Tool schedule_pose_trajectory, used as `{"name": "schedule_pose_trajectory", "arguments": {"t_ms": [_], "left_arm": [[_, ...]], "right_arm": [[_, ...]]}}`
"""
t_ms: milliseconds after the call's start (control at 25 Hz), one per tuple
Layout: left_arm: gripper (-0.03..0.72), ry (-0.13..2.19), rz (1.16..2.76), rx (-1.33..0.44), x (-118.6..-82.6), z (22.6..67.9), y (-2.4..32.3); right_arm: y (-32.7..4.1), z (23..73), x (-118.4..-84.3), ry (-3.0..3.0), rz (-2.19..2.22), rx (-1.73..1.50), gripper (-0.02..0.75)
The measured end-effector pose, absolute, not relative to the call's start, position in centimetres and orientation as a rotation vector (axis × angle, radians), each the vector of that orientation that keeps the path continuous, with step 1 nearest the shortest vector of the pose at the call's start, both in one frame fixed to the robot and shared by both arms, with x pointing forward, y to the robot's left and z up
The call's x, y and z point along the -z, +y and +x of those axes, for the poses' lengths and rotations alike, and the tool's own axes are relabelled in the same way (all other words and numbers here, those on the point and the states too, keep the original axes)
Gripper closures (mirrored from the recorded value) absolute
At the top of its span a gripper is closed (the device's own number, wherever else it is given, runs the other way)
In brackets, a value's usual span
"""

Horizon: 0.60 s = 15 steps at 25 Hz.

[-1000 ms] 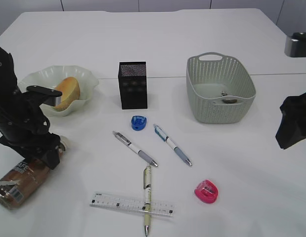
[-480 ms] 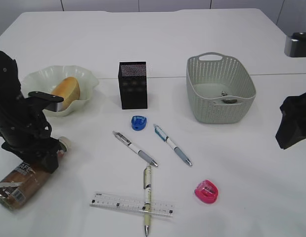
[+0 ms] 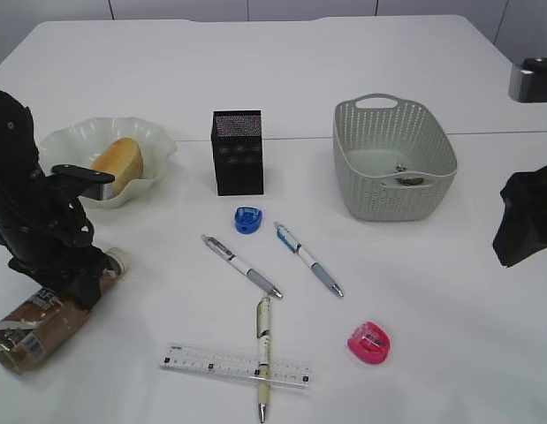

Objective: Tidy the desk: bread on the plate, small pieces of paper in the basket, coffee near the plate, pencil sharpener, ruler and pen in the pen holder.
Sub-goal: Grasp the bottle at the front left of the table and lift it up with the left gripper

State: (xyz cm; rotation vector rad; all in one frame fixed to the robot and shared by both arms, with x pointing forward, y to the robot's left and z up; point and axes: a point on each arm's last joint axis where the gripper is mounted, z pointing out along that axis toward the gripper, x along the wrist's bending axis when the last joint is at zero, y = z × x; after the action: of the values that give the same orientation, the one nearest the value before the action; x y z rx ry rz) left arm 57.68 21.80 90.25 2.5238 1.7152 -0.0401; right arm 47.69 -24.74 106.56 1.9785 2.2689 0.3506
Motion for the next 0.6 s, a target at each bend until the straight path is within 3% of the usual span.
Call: {"name": "schedule_pose_trajectory", "arguments": {"t_ms": [400, 600], "left_arm": [[0.313, 1.799, 2.433, 0.056, -90.3, 57.8, 21.6], [0.314, 1.78, 2.249, -0.104, -92.2, 56.5, 21.8]], "right_arm": [[-24.7, 47.7, -106.6, 2.269, 1.978, -0.351, 0.153], [-24.7, 47.7, -106.6, 2.27, 1.977, -0.35, 0.155]]}}
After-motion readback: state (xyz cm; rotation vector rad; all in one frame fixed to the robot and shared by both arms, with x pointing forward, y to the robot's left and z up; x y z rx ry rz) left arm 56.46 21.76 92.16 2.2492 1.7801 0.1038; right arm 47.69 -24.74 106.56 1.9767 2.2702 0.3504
